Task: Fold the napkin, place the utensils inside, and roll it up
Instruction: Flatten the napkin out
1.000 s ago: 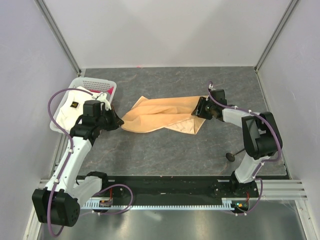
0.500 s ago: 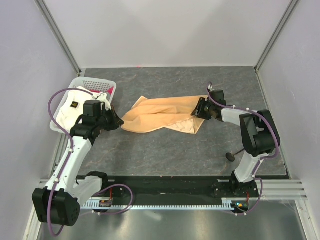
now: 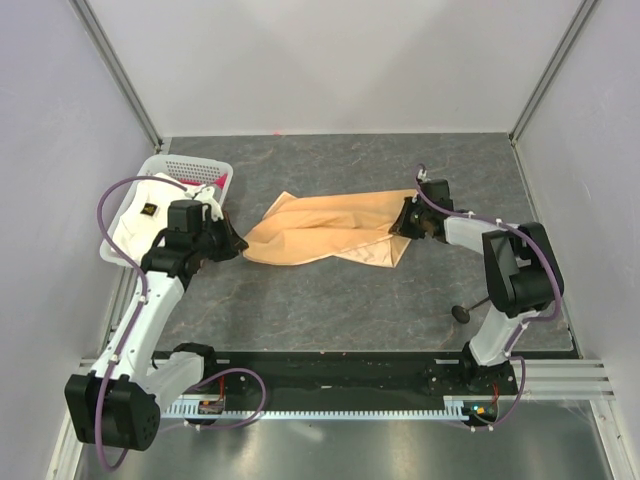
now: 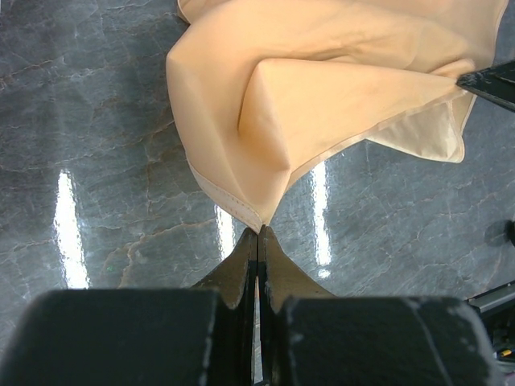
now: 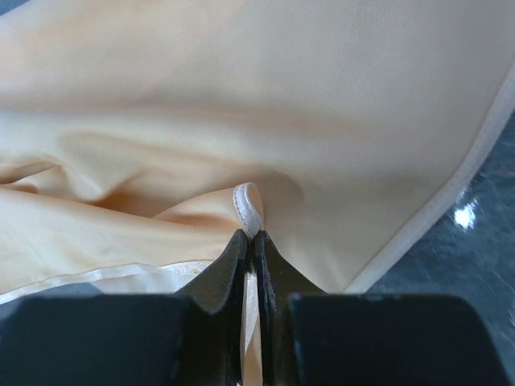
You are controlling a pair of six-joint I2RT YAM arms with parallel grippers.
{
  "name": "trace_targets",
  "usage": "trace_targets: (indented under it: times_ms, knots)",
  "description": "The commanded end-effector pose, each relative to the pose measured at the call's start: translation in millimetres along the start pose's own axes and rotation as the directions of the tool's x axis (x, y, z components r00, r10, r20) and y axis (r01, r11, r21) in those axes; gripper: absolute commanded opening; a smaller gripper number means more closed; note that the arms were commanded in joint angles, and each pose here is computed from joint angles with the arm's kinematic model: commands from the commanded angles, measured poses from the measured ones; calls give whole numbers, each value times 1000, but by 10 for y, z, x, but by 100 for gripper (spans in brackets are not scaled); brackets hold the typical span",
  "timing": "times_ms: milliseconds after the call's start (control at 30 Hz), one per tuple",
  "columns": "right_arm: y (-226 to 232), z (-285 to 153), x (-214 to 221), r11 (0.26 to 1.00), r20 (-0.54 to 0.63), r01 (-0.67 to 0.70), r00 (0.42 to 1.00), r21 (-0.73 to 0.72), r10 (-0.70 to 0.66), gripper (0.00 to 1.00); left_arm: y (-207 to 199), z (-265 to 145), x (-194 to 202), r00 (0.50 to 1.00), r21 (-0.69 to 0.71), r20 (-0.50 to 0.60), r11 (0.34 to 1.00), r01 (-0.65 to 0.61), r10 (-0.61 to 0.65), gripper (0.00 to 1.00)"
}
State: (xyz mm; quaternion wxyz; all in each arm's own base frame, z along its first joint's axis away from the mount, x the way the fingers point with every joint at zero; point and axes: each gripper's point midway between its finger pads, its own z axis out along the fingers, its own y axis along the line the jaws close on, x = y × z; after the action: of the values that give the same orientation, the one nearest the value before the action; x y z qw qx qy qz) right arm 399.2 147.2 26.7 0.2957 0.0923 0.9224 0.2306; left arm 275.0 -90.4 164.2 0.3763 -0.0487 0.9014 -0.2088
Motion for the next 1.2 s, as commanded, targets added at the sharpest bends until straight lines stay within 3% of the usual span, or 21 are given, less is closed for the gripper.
trace_targets:
  times_ms: [0, 200, 333, 467, 567, 633, 667, 800, 867, 900, 933, 1067, 1100, 1167]
  knots:
    - [152, -428, -369, 998, 109, 50, 993, 31, -53, 11, -36, -39, -240, 998, -2, 59, 999, -37, 37, 2]
    - [304, -1209, -658, 992, 246, 89, 963, 90, -109, 1, -303, -239, -595, 987, 73, 163, 997, -24, 12, 2]
    - [539, -1974, -824, 991, 389, 113, 912, 67, -130, 0, -526, -711, -942, 940, 112, 342, 992, -57, 15, 2]
    - [693, -2642, -829, 992, 473, 119, 872, 45, -126, 0, -812, -1284, -1160, 893, 176, 450, 981, -82, -6, 2]
    - [869, -3213, -849, 989, 554, 147, 823, 10, -128, 0, -999, -1745, -1271, 850, 210, 527, 971, -115, -13, 2]
    - [986, -3695, -929, 987, 639, 160, 759, 0, -123, 0, -1067, -1957, -1273, 838, 219, 545, 968, -124, -16, 2]
    - [1007, -3818, -904, 987, 646, 163, 753, -1, -124, 0, -1168, -2221, -1335, 806, 232, 592, 961, -154, -14, 2]
    - [1261, -4509, -1012, 977, 755, 207, 648, -52, -97, 0, -1406, -2618, -1423, 779, 285, 627, 937, -203, -22, 2]
    - [1280, -4515, -1082, 978, 757, 203, 646, -44, -100, 0, -1517, -2672, -1481, 784, 323, 620, 921, -218, -32, 2]
    - [1304, -4502, -1118, 978, 756, 205, 647, -44, -102, 0, -1539, -2527, -1529, 810, 340, 585, 917, -208, -34, 2]
    - [1289, -4333, -1190, 981, 730, 193, 674, -29, -111, 0, -1567, -2475, -1599, 810, 351, 585, 912, -210, -39, 2]
    - [1151, -3795, -1474, 987, 682, 149, 716, 60, -150, 0, -1540, -1920, -1873, 852, 361, 522, 917, -172, -46, 2]
    - [1108, -3561, -1549, 987, 651, 137, 742, 85, -160, 0, -1500, -1613, -1944, 882, 362, 469, 921, -141, -49, 2]
    - [1093, -3390, -1689, 986, 647, 129, 745, 102, -165, 0, -1508, -1406, -2090, 887, 370, 459, 919, -138, -52, 2]
